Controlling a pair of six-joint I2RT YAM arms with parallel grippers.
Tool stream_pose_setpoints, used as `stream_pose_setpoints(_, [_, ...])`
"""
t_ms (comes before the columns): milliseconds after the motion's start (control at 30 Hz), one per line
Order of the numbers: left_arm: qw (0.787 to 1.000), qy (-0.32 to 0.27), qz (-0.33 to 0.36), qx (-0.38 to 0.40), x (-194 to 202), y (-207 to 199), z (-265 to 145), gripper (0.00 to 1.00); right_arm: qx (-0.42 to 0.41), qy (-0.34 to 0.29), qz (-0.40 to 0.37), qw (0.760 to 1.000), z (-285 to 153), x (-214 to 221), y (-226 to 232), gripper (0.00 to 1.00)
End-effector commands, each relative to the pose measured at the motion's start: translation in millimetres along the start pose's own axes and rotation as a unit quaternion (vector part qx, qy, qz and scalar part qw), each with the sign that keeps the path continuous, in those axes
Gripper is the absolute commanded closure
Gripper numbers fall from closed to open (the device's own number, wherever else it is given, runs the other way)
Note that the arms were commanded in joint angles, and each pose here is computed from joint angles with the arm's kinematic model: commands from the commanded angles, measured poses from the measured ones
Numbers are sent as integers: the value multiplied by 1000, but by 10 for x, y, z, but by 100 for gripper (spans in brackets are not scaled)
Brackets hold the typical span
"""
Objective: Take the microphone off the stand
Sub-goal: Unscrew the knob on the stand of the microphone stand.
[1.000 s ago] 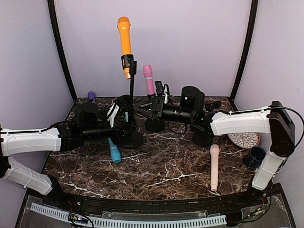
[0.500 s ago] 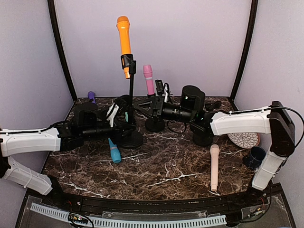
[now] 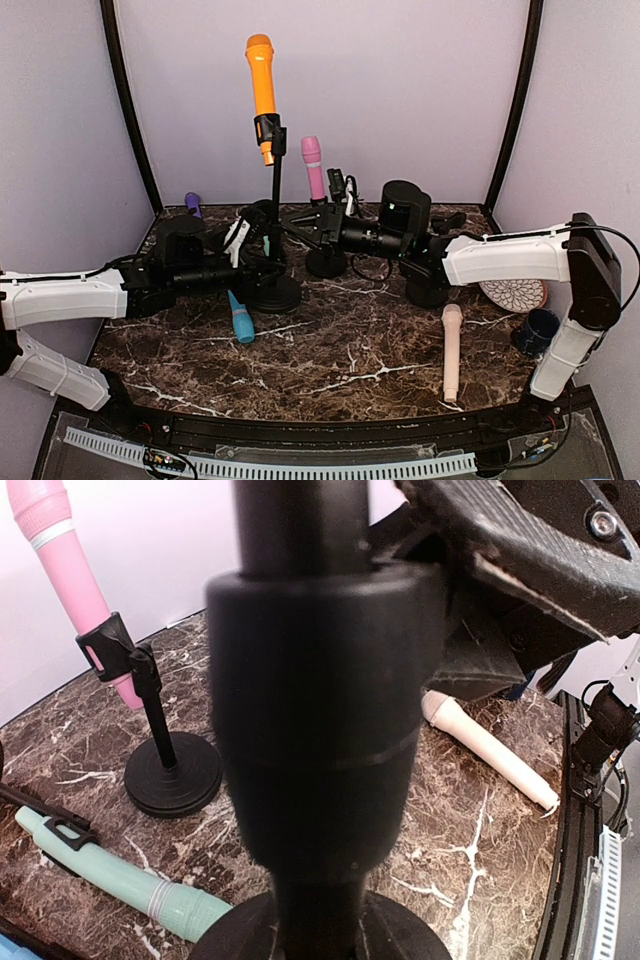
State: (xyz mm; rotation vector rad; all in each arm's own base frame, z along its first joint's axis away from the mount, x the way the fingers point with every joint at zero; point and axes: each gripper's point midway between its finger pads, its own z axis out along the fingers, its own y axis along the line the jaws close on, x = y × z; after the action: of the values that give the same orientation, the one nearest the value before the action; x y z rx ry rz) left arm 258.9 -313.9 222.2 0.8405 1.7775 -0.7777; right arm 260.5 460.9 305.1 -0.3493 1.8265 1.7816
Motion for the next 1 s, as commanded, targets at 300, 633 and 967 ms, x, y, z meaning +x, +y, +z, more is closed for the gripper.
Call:
stream_pose_setpoints(300, [994,-103,32,8,-633,-105,-196,100,27,-23,-59,998,-28,-83,92,80])
stream_pose_setpoints(633, [995,-100,29,14,-625,-121,-178,100,98,-16,-245,964,-50,-109,153,83])
stream_pose_setpoints(967, [995,-94,27,16,-592,-119,-145,100,132,34,-452,881,-17,34,244,82])
